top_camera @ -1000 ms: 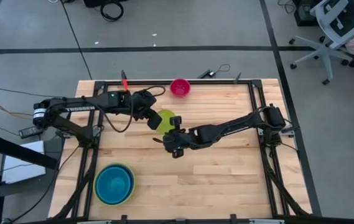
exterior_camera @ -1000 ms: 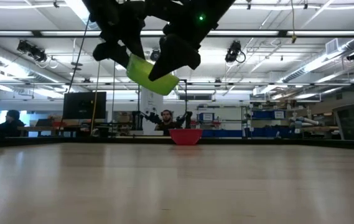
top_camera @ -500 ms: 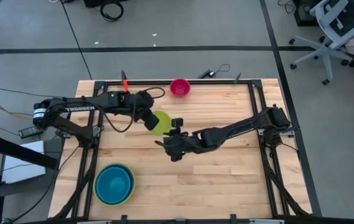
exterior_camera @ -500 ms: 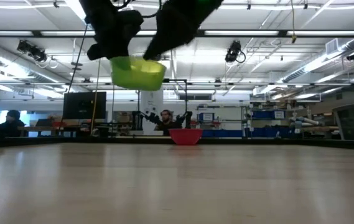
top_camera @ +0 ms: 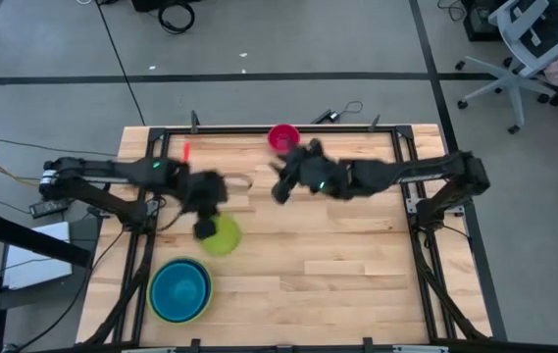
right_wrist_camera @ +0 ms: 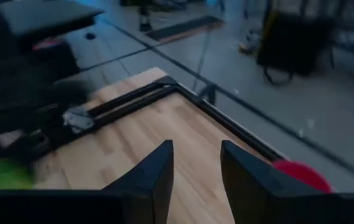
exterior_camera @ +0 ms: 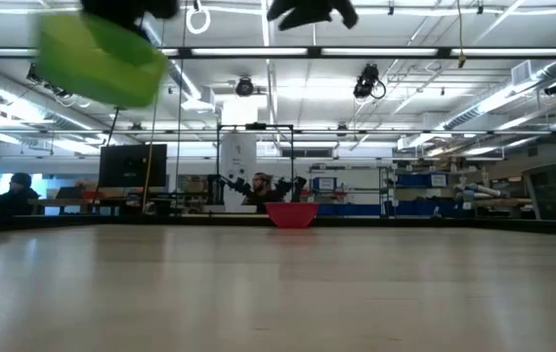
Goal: Nest bowls inside each other
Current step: Stack the green bowl on top of the blue bowl
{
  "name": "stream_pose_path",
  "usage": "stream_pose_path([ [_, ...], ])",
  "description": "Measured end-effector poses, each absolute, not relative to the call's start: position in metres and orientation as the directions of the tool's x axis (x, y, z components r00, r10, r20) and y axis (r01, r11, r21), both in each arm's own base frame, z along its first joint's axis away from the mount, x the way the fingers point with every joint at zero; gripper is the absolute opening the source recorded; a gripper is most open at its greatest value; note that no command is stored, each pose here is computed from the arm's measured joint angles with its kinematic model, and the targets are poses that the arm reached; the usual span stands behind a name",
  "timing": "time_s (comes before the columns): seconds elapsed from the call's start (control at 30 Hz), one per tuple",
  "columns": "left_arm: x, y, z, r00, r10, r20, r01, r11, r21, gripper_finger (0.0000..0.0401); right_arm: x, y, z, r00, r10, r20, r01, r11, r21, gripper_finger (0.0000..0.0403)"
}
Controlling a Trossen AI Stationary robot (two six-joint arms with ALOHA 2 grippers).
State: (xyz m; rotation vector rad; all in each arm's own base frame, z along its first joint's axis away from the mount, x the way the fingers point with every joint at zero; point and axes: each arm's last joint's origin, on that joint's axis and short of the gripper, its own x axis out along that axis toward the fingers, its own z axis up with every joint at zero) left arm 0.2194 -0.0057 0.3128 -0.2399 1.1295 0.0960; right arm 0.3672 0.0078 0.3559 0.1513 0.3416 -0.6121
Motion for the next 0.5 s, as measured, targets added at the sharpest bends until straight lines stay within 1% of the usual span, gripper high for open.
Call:
stream_pose_path([
  [0.07,0.205,-0.027,0.319,0.431,-0.103,-0.897,-0.114,0.979,-0.167,0.0001,0.355,-0.005,0.363,0.742,-0.550,-0.384,0.626,0.773,0.102,0.0138],
  [0.17,0.180,-0.053,0.317,0.427,-0.176,-0.887,-0.078,0.970,-0.230,0.0000,0.343,-0.020,0.365,0.693,-0.580,-0.429,0.674,0.732,0.099,0.0138],
  [0.3,0.152,-0.085,0.290,0.379,-0.234,-0.896,-0.073,0.957,-0.281,0.0000,0.340,-0.032,0.361,0.649,-0.602,-0.465,0.705,0.705,0.071,0.0137],
  [0.43,0.136,-0.105,0.261,0.390,-0.241,-0.889,-0.115,0.945,-0.306,0.0000,0.346,-0.041,0.353,0.639,-0.596,-0.487,0.720,0.686,0.104,0.0137],
  [0.5,0.131,-0.110,0.248,0.371,-0.226,-0.901,-0.160,0.940,-0.302,0.0000,0.349,-0.047,0.347,0.620,-0.598,-0.508,0.735,0.669,0.109,0.0137],
])
